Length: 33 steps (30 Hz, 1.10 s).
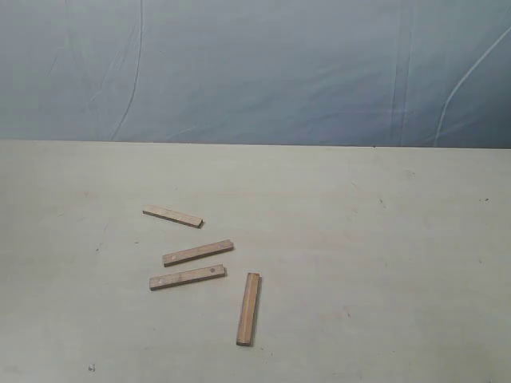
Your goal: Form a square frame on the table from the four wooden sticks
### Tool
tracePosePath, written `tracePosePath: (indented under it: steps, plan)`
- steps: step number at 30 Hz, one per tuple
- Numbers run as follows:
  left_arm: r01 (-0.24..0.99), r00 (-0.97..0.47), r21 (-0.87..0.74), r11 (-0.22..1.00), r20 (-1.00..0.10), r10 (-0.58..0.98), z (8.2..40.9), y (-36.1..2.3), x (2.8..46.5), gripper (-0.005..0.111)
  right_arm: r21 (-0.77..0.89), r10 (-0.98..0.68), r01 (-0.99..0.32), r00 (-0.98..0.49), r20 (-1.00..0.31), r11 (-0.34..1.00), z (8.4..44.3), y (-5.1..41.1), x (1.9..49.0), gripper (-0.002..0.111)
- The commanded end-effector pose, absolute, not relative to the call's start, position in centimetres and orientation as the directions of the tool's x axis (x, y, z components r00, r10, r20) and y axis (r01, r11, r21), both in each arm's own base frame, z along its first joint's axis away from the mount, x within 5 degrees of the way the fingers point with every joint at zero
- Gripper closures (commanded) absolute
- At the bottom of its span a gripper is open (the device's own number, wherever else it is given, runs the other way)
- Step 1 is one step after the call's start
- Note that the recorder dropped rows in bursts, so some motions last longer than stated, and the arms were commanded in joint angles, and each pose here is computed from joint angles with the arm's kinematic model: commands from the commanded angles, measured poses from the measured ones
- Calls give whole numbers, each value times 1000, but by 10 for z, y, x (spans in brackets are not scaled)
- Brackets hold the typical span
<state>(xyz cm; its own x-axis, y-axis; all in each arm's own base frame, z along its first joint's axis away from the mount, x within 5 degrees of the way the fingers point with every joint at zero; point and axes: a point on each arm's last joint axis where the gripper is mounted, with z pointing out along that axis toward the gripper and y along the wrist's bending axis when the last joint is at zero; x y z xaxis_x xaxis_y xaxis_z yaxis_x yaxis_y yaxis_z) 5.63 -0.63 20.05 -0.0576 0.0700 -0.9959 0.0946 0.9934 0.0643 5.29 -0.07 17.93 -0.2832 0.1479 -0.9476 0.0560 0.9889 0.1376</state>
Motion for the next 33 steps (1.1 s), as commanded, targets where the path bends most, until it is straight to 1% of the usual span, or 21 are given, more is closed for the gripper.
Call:
tracePosePath:
  steps: [1,2,3,4,5,6,7,9,10,12,15,16,19,20,21,24,26,28,30,31,33]
  plan:
    - [31,174,-68,997,-982,-73,221,0,55,106,139,148,53,-269,-952,989,180,-1,53,109]
    - [14,258,-127,992,-958,-126,229,4,53,106,139,148,53,-269,-952,989,180,-1,53,109]
    - [22,357,-260,965,-900,-250,237,8,51,106,139,148,53,-269,-952,989,180,-1,53,109]
    - [81,411,-453,888,-796,-444,242,13,48,106,139,148,53,-269,-952,989,180,-1,53,109]
    - [165,402,-632,757,-658,-636,243,15,48,106,139,148,53,-269,-952,989,180,-1,53,109]
    - [229,367,-745,627,-530,-764,242,16,48,106,139,148,53,-269,-952,989,180,-1,53,109]
    - [272,339,-802,531,-437,-833,242,16,48,106,139,148,53,-269,-952,989,180,-1,53,109]
    - [337,361,-804,490,-370,-856,248,17,45,106,139,148,53,-269,-952,989,180,-1,53,109]
    - [382,415,-764,519,-360,-836,255,18,41,106,139,148,53,-269,-952,989,180,-1,53,109]
    - [470,590,-507,723,-429,-684,288,11,25,106,139,148,53,-269,-952,989,180,-1,53,109]
    - [400,565,-378,835,-616,-549,349,-2,40,106,139,148,53,-269,-952,989,180,-1,53,109]
    - [362,557,-262,895,-709,-433,380,-9,55,106,139,148,53,-269,-952,989,180,-1,53,109]
    - [283,513,-36,958,-839,-183,423,-21,101,106,139,148,53,-269,-952,989,180,-1,53,109]
    - [213,418,53,976,-907,-42,430,-22,133,106,139,148,53,-268,-952,989,180,-1,53,109]
    - [163,303,84,983,-952,31,428,-20,164,106,139,148,53,-268,-952,989,180,-1,53,109]
    - [78,87,125,989,-989,118,416,-15,214,106,139,148,53,-268,-952,989,180,-1,53,109]
    - [-6,-204,232,973,-952,226,391,-11,261,106,139,148,53,-268,-952,989,180,-1,53,109]
    - [10,-390,374,928,-853,348,373,-14,289,106,139,148,53,-268,-952,989,180,-1,53,109]
    - [108,-562,445,889,-710,424,350,-22,319,107,139,148,53,-268,-952,989,180,-1,53,109]
    - [206,-636,437,876,-621,459,342,-28,331,107,139,148,53,-268,-952,989,180,-1,53,109]
    - [396,-724,331,856,-460,513,320,-42,348,107,139,148,53,-268,-952,989,180,-1,53,109]
